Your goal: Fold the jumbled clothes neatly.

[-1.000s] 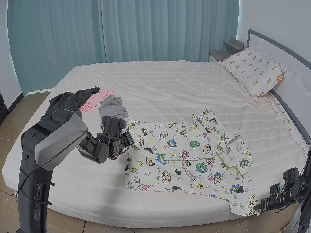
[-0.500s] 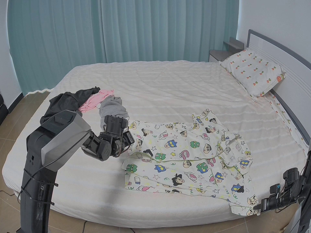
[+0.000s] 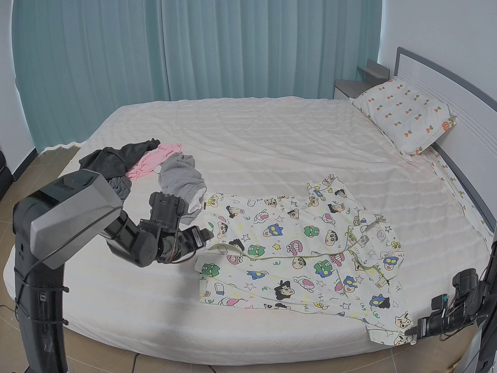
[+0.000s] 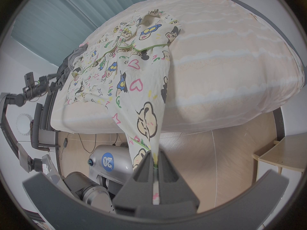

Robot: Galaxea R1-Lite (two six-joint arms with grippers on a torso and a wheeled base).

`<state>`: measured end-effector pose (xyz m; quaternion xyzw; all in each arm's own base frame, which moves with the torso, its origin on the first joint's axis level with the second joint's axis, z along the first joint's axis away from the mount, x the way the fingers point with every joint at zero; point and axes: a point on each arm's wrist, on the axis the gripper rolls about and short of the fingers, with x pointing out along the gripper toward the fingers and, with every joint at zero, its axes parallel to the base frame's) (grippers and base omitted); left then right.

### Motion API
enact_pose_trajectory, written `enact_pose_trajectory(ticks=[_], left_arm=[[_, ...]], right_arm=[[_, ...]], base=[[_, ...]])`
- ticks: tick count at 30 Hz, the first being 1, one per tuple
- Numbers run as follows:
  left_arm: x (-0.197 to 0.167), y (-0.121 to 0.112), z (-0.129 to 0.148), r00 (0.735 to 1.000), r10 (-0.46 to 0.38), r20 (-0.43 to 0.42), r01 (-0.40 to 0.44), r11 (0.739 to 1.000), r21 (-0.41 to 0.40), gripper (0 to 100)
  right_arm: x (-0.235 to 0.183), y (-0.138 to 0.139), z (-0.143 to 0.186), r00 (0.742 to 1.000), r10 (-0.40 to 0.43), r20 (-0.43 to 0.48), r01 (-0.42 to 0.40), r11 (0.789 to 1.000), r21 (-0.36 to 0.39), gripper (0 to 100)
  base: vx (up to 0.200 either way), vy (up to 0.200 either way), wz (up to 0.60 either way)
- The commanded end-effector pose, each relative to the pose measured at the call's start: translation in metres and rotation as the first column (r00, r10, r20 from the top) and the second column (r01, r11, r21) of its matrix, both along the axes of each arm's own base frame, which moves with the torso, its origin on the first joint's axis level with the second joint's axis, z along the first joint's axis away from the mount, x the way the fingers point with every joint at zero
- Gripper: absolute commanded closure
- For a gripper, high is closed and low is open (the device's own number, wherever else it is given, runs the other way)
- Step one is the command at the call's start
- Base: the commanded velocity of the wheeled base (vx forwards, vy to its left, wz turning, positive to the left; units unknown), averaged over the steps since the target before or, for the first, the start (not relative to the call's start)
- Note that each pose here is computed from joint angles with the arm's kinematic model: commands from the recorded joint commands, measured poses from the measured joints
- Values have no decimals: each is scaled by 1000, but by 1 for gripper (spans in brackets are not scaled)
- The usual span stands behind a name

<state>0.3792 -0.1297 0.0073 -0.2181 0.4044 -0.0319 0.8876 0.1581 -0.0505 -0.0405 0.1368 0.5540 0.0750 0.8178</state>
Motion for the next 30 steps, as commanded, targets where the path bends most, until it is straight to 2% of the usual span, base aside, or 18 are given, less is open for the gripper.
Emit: enact_pose_trajectory(ticks=[1,2,15,19,30], left_arm=[[-63,1,19,973,-228,-36,228,974,8,0],[-68,-2,12,964,-266,-21,267,963,33,0],[-63,-37,-37,922,-387,-15,386,918,90,0],[-63,-38,-43,907,-421,-23,420,899,122,0],[-61,-39,-57,895,-444,-30,444,885,142,0]], right_arm=[[-5,2,0,1000,2,-19,-1,1000,9,100],[-5,2,0,1000,2,-19,-1,1000,9,100],[-5,2,0,1000,3,-17,-3,1000,8,100],[-5,2,0,1000,5,-19,-4,1000,9,100],[-5,2,0,1000,6,-17,-6,1000,8,100]], base=[[0,0,0],[0,0,0],[0,0,0],[0,0,0],[0,0,0]])
